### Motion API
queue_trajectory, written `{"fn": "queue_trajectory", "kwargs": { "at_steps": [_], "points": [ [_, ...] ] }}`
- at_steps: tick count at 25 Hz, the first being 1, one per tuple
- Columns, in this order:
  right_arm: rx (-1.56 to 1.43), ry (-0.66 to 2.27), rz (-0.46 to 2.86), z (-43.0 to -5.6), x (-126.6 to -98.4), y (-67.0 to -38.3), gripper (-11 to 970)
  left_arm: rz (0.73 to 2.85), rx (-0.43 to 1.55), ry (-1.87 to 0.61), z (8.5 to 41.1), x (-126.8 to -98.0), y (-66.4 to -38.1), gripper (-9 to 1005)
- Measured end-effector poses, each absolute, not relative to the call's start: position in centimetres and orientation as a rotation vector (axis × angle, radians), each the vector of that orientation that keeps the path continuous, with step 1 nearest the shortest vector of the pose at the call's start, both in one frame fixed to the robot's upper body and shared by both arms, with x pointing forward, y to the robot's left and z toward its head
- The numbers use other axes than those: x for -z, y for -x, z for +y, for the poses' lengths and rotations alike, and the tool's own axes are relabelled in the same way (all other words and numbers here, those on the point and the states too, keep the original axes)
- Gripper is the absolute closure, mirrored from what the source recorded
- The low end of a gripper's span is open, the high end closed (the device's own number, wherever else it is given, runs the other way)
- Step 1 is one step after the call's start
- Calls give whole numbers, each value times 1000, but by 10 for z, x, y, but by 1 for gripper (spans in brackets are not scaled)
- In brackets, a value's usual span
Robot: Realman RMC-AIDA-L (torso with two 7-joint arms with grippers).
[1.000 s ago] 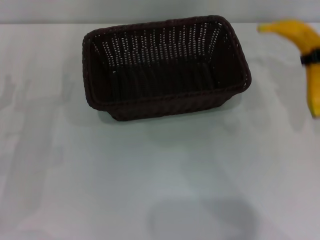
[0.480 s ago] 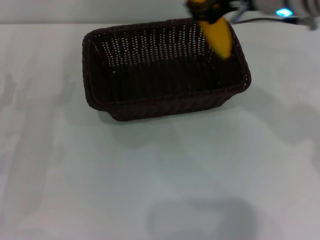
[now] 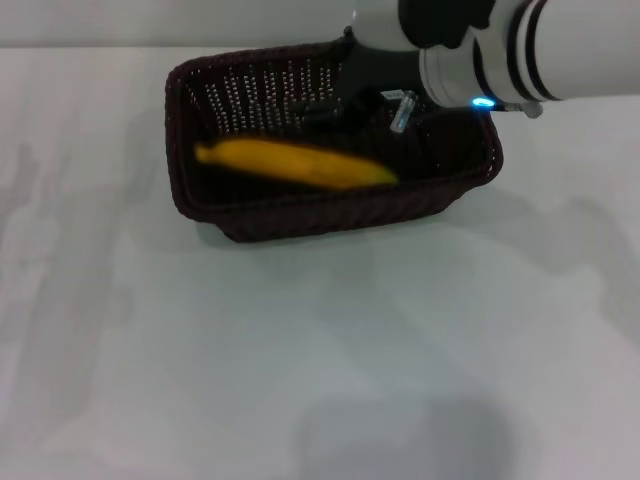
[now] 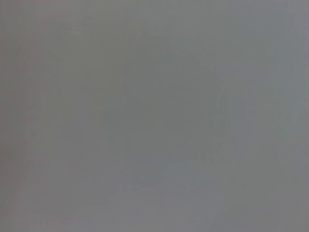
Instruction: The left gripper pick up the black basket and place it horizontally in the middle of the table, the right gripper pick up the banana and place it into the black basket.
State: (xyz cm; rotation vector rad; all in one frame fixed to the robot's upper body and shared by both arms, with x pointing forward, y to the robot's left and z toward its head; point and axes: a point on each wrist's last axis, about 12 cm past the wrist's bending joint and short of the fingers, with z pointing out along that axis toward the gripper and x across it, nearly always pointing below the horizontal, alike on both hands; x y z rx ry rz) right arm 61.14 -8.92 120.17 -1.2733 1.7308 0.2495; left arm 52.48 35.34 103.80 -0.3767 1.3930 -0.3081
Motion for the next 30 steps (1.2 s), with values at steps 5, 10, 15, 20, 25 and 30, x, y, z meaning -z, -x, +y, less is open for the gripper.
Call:
{"fn": "queue_trajectory", "kwargs": {
  "at_steps": [5,10,15,20,25,30],
  "points": [
    [-271,1155,1718,-113,-1207,-608,330,1397,304,379,355,-1037,-523,163],
    [-361,839,1654,-164,-1213,-599,187,1400,304,376,355,-1036,-522,164],
    [-608,500,1587,-230,-1202,-586,174,1402,302,377,356,-1036,-521,164],
    [-955,200,1302,-295,-1170,-567,176,1400,305,374,355,-1037,-523,164],
    [-752,98,1084,-343,-1127,-528,177,1399,303,366,354,-1037,-523,164],
    [-320,141,1257,-360,-1083,-517,176,1412,270,335,354,-1036,-522,164]
  ]
}}
